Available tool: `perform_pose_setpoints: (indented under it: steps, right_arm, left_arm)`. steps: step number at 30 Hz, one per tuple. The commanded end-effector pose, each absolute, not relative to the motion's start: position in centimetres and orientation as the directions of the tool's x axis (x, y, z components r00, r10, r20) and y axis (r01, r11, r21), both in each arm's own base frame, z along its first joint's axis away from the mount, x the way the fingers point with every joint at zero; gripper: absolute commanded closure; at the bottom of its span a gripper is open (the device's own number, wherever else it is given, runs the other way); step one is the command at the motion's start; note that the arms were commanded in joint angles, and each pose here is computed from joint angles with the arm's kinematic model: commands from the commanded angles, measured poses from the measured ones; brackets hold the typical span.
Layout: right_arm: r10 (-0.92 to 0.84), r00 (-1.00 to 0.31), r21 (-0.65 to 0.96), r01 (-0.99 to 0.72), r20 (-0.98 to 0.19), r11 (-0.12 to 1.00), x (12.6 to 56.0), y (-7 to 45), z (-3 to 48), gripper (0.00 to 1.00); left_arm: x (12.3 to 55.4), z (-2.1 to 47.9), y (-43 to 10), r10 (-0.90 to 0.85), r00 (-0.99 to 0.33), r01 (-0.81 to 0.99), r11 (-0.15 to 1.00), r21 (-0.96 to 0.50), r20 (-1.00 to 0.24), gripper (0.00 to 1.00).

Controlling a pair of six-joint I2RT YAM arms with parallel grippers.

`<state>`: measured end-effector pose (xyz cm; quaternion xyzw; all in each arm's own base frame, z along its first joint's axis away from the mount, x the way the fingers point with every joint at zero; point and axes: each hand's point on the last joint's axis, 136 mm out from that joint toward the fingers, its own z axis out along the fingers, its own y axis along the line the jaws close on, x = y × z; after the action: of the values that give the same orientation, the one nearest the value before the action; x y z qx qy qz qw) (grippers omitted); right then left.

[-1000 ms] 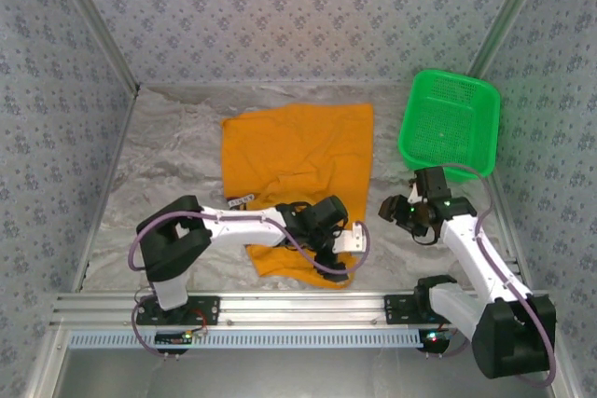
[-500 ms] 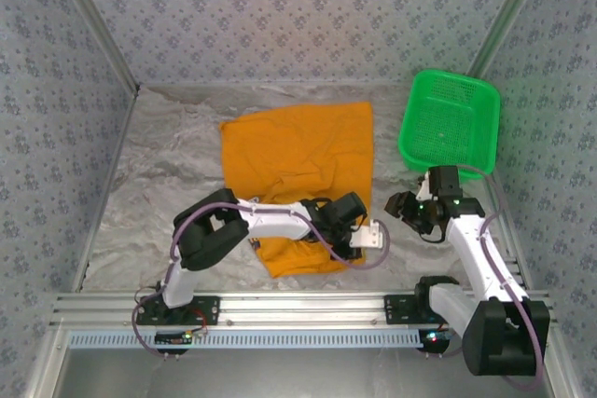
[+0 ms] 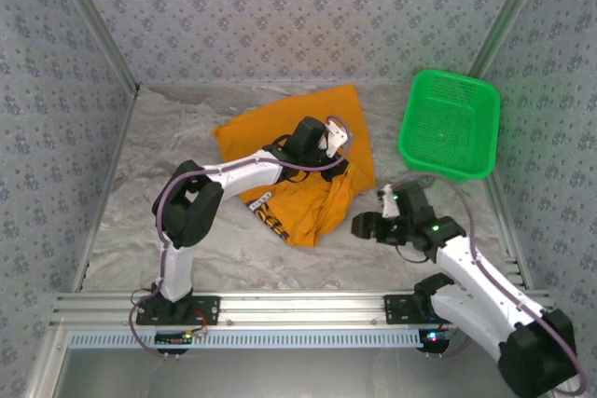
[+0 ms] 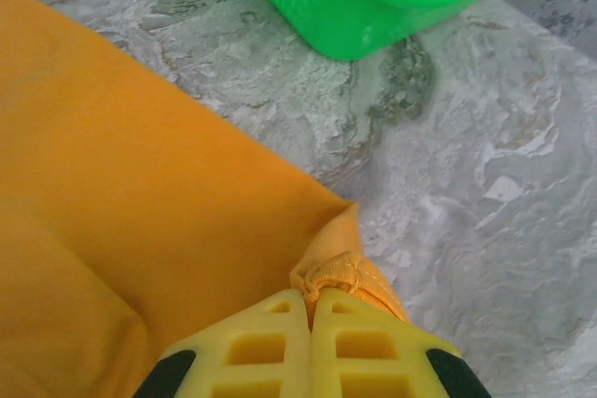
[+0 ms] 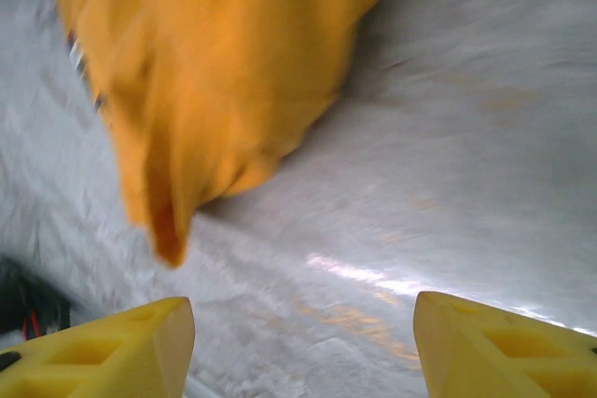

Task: Fold the inside-out t-shirt

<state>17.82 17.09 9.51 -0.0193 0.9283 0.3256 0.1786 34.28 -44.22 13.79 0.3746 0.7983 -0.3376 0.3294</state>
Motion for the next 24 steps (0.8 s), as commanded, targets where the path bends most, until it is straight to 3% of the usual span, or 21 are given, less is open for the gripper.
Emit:
perform_pose_setpoints:
  steps: [1,4,12,13,15,16,20,24]
  right_arm:
    - [0.1,-0.869,0.6,-0.248,-0.485,0.76,19.5,20.9,11.7,0.31]
    - [0.061,-0.842,0.53,-0.28,-0.537,0.8,20.1,22.6,10.8,0.28]
    - [-0.065,-0.875,0.505,-0.336,-0.481,0.795,20.0,29.5,7.1,0.3]
    - [-0.062,-0.88,0.51,-0.328,-0.47,0.795,20.1,30.1,6.6,0.36]
    - [-0.057,-0.875,0.482,-0.318,-0.481,0.817,20.5,30.1,6.0,0.85]
    - [-0.077,-0.859,0.426,-0.326,-0.505,0.844,20.6,29.5,6.0,1.0]
    - [-0.147,-0.808,0.225,-0.325,-0.57,0.919,22.0,25.3,8.8,1.0]
    - [-0.197,-0.764,0.156,-0.363,-0.614,0.919,25.8,21.0,13.3,1.0]
  left_arm:
    - [34.1,15.0,-46.0,0.335,-0.525,0.816,0.457,-0.353,-0.782,1.0]
    - [34.6,14.4,-45.9,0.327,-0.536,0.808,0.466,-0.361,-0.778,1.0]
    - [36.0,14.7,-45.9,0.265,-0.574,0.778,0.472,-0.415,-0.775,1.0]
    - [36.1,14.7,-45.9,0.265,-0.577,0.775,0.474,-0.417,-0.772,1.0]
    - [36.4,15.0,-45.7,0.261,-0.582,0.772,0.476,-0.422,-0.77,1.0]
    - [36.8,15.5,-45.5,0.257,-0.571,0.777,0.477,-0.412,-0.779,1.0]
    - [40.8,19.6,-42.0,0.188,-0.561,0.744,0.542,-0.391,-0.806,1.0]
    - [46.8,27.5,-35.8,-0.025,-0.576,0.619,0.64,-0.455,-0.817,1.0]
